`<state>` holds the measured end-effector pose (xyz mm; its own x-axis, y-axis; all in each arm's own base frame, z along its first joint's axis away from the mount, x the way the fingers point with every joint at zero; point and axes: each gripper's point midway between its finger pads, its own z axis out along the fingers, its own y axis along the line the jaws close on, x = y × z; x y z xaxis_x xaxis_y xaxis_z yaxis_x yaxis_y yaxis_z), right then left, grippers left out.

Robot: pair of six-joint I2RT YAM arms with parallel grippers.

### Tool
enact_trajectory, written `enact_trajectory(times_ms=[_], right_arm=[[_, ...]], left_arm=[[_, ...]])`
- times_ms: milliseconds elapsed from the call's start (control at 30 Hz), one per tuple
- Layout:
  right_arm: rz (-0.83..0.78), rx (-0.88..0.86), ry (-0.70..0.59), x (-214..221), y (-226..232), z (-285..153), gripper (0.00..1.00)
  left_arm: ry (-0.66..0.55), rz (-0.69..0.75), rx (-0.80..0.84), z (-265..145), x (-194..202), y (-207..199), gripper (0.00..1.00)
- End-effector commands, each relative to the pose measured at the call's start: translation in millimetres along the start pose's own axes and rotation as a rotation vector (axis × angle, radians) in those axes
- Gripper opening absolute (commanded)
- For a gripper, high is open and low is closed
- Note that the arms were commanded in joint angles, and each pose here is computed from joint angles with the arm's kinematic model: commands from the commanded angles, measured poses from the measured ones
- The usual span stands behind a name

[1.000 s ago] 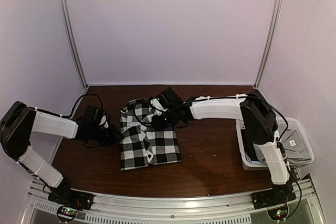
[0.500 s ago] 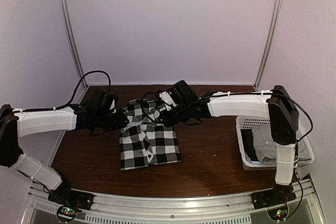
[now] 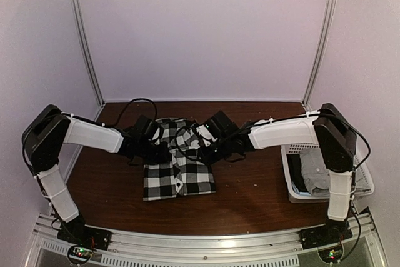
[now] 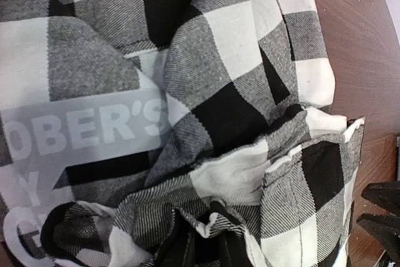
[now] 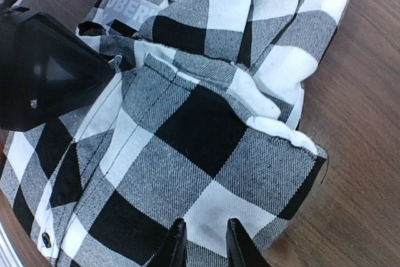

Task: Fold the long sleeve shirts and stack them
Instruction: Smooth out the 2/3-rectangle-folded shirt at the center of the board.

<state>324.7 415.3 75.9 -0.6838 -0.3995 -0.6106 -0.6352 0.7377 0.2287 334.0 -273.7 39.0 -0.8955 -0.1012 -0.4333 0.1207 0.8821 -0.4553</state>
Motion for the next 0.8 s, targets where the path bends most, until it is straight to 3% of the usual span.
enact_trajectory(times_ms=[0, 467, 767], right_arm=[[0.014, -0.040, -0.051, -12, 7, -8, 0.24], [-0.020, 0.011, 0.044, 14, 3, 42, 0.28], [-0.088, 0.116, 0.106, 24, 2, 59, 0.38]], left_arm=[[-0.013, 0.002, 0.090, 14, -9, -20, 0.16], [-0.005, -0.063, -0.009, 5, 12, 11, 0.16], [-0.019, -0.075, -0.011, -5, 16, 15, 0.16]])
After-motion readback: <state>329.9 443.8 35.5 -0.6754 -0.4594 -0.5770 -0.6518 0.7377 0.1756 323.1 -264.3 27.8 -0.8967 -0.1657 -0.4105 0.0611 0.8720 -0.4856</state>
